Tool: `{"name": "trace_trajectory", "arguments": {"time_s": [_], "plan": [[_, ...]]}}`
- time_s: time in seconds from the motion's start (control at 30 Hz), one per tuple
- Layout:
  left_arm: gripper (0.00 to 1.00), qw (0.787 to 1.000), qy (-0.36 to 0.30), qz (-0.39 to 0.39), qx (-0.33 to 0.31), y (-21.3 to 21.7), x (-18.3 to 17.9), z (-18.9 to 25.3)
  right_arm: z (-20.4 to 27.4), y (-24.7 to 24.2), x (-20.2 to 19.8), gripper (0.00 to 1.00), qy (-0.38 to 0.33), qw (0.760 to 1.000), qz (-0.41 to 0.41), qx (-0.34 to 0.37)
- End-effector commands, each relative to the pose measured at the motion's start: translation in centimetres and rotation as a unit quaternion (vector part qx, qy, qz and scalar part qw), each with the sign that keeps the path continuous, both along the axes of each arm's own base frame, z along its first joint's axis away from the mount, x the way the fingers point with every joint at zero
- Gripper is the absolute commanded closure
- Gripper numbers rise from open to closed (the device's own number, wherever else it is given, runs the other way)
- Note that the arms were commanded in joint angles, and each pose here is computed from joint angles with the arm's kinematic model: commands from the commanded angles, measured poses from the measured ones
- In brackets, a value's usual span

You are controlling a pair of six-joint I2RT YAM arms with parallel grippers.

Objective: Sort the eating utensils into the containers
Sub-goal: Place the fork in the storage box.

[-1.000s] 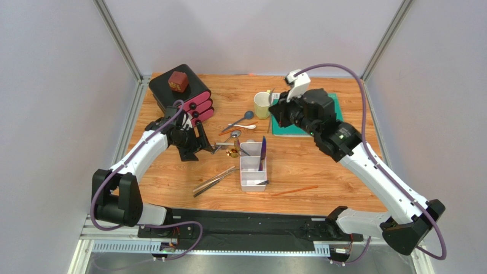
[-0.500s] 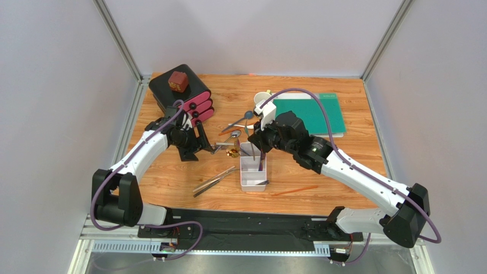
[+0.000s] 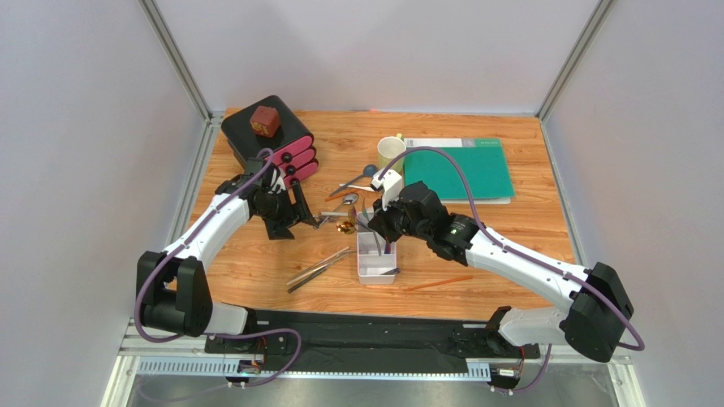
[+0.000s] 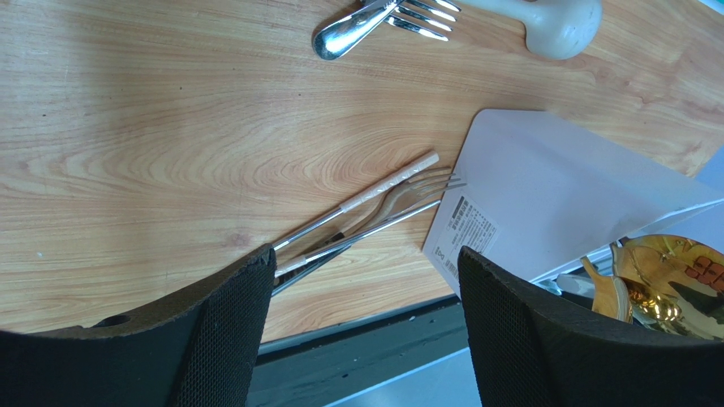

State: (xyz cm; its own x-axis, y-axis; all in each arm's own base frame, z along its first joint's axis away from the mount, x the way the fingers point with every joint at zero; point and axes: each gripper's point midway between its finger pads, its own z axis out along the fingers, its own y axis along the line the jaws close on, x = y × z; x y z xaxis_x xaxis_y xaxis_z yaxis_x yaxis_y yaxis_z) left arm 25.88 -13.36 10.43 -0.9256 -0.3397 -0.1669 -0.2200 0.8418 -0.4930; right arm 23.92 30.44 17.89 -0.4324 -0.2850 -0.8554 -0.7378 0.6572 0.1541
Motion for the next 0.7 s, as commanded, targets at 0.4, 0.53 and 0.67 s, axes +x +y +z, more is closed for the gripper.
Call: {"name": "trace_trajectory", "arguments": {"time_s": [0.4,0.53,0.67], "plan": [[0.16,1.000,-0.010,0.000,0.001,0.2,0.2,0.5,2.2,2.0,1.5,1.00,-0.041,0.999,0.002,0.029],[0.16,1.000,-0.013,-0.001,0.002,0.2,0.2,0.6,1.3,2.7,1.7,1.00,-0.033,0.999,0.009,0.024],[0.16,1.000,-0.013,-0.001,0.003,0.3,0.2,0.6,-0.6,2.7,1.5,1.00,-0.018,1.000,0.013,0.002]]}}
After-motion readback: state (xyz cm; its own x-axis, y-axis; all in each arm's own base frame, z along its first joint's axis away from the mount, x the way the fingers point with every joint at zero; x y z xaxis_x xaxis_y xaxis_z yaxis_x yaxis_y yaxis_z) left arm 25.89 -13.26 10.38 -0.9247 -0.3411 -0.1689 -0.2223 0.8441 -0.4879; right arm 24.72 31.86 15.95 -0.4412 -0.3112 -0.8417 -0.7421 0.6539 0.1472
